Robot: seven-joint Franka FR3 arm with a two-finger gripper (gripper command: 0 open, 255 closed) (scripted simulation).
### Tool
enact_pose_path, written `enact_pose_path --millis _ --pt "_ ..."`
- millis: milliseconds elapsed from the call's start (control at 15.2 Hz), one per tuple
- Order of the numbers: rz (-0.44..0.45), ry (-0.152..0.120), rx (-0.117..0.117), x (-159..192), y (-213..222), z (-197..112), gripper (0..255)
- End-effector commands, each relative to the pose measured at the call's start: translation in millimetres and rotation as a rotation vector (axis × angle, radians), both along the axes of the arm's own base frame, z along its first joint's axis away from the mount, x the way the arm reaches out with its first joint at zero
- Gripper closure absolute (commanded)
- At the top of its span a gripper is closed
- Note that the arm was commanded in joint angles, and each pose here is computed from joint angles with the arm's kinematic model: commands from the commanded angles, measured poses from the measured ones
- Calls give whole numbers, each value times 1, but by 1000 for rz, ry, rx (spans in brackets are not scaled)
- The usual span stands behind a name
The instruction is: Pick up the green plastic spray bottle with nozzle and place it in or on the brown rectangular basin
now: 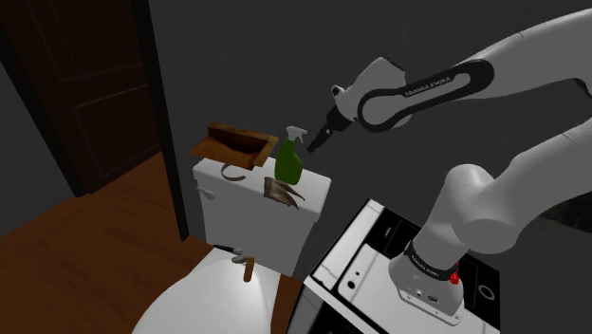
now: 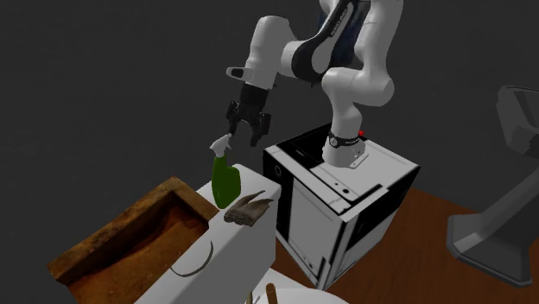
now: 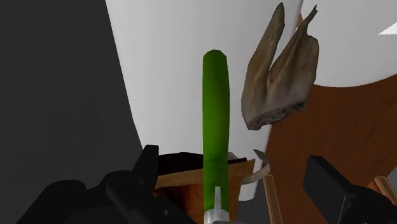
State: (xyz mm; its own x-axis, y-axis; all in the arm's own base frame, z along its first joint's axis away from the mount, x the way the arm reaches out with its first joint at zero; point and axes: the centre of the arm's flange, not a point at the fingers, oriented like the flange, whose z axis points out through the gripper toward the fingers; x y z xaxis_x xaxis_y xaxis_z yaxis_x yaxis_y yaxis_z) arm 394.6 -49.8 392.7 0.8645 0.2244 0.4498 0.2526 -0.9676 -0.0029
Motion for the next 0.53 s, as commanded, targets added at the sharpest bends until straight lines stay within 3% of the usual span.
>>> enact_pose_path --millis 0,198,462 --pt "38 -26 7 12 -2 -24 0" --pt "82 -52 22 28 -5 -52 0" --pt "82 -52 22 38 -1 -70 0"
